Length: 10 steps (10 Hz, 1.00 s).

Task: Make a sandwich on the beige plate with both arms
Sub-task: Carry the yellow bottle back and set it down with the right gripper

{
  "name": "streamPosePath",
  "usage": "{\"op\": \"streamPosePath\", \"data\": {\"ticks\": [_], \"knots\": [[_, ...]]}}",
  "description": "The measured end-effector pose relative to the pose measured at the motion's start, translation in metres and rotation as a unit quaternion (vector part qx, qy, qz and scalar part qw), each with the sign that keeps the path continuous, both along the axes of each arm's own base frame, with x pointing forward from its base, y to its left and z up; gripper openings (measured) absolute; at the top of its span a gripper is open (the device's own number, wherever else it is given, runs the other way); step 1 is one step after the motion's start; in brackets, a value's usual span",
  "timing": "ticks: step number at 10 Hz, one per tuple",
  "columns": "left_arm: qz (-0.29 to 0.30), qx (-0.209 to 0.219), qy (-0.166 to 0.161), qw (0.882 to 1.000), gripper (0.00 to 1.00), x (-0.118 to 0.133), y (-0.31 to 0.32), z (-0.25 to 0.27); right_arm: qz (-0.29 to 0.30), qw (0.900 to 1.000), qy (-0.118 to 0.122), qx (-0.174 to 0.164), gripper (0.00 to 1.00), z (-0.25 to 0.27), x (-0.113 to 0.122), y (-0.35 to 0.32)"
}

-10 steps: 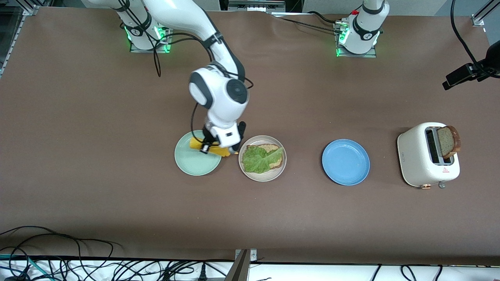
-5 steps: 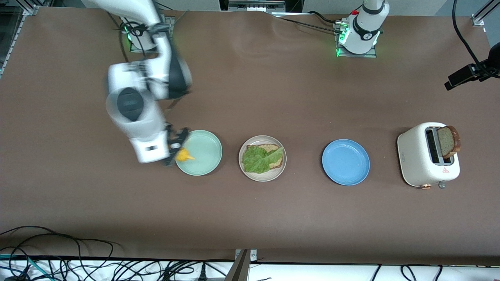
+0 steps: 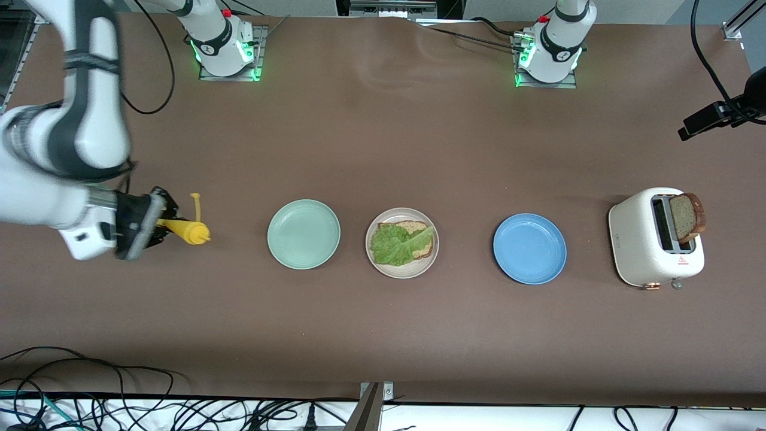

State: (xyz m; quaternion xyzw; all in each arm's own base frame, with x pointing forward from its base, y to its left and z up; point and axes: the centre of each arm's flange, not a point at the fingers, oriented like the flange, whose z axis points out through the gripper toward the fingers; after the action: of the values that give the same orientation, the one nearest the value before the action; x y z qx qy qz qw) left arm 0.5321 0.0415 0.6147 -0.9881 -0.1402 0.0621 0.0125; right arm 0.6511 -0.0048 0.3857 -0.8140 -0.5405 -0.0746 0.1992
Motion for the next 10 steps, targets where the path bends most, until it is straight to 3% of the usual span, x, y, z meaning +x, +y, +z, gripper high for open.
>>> {"op": "streamPosePath", "data": {"ticks": [3, 6, 9, 10], "knots": [[0.001, 0.003, 0.035, 0.999, 1.0, 0.018, 0.004, -0.039, 0.016, 0.991, -0.03, 0.129, 0.22, -0.059, -0.033, -0.063], [0.004, 0.002, 0.033, 0.999, 1.0, 0.022, 0.008, -0.043, 0.024, 0.969, -0.066, 0.239, 0.22, -0.125, -0.083, -0.121], [0.003, 0.006, 0.028, 1.0, 1.0, 0.02, 0.008, -0.041, 0.024, 0.927, -0.106, 0.359, 0.22, -0.198, -0.121, -0.149], [0.004, 0.014, 0.026, 1.0, 1.0, 0.022, 0.011, -0.046, 0.023, 0.915, -0.12, 0.384, 0.22, -0.227, -0.132, -0.153]]}}
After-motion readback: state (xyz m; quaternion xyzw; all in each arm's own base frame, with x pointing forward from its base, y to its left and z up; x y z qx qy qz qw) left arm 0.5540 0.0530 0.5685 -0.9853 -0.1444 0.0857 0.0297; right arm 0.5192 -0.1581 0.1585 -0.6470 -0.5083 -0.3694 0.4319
